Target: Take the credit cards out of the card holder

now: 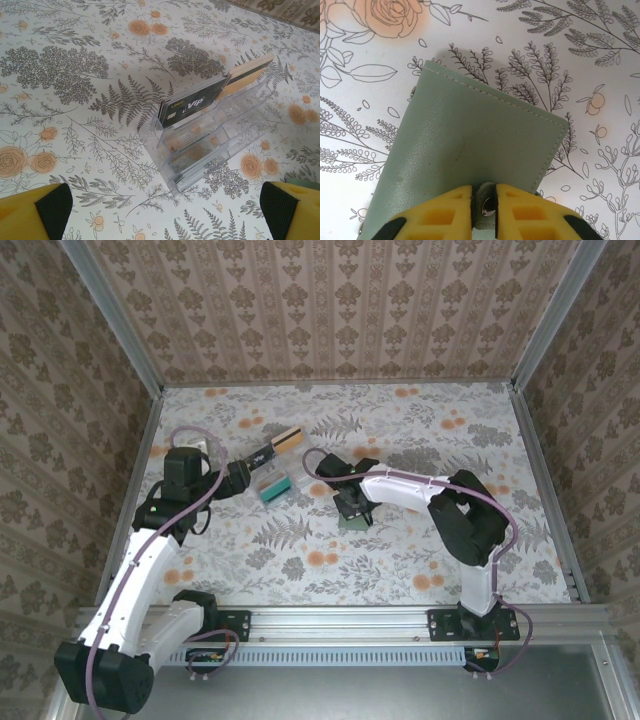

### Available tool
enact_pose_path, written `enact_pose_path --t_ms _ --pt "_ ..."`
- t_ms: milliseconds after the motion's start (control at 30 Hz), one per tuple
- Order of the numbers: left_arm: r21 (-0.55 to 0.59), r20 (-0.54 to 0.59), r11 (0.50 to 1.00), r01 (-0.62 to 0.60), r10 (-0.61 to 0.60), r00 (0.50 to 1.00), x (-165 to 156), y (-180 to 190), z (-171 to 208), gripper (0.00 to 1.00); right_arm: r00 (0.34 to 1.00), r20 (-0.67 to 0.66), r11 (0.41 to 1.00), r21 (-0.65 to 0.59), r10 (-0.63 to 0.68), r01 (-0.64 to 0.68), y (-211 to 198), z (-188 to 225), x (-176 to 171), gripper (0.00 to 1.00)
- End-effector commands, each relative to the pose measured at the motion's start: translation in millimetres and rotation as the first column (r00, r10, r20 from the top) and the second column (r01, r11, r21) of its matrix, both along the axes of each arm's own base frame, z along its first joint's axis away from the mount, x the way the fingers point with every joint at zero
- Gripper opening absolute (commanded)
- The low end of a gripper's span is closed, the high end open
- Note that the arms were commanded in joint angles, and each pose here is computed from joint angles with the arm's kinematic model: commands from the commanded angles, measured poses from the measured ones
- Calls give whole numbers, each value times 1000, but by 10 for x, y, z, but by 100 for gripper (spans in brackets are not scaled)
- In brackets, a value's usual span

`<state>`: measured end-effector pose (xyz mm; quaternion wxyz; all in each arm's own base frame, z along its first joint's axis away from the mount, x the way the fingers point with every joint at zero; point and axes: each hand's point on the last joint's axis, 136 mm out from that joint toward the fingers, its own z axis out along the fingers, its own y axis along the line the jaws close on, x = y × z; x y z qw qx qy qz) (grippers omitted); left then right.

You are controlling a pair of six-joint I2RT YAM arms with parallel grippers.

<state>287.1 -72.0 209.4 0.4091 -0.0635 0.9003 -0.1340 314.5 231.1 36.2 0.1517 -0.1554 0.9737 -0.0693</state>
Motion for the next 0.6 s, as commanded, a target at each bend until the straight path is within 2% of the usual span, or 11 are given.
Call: enact_pose_path --t_ms 0,100,167,300,400,467,567 --pt "-25 -15 1000 -8 7 1000 -15 -45 -25 100 1000 -22 1000 -20 0 -1 -106 -11 -115 10" --pt "-78 -22 997 11 -13 1000 -19 -166 -21 100 1000 0 1000 9 -7 7 -92 65 -102 0" --pt "-128 -35 991 25 -30 999 -23 -297 -28 98 1000 13 999 47 -10 9 -45 121 -102 0" --pt "-245 -103 968 55 -83 991 -54 -650 -130 82 999 42 991 134 -23 18 47 233 -96 0" --pt "-335 -168 939 77 -139 976 -82 -958 -244 65 998 59 979 204 -31 19 128 314 -93 0" --pt "-385 -196 917 104 -192 962 -135 -1227 -321 48 997 61 969 246 -40 24 181 341 -92 0" --pt "-428 -236 896 116 -235 943 -178 -1553 -468 16 997 66 949 314 -48 25 288 377 -83 0"
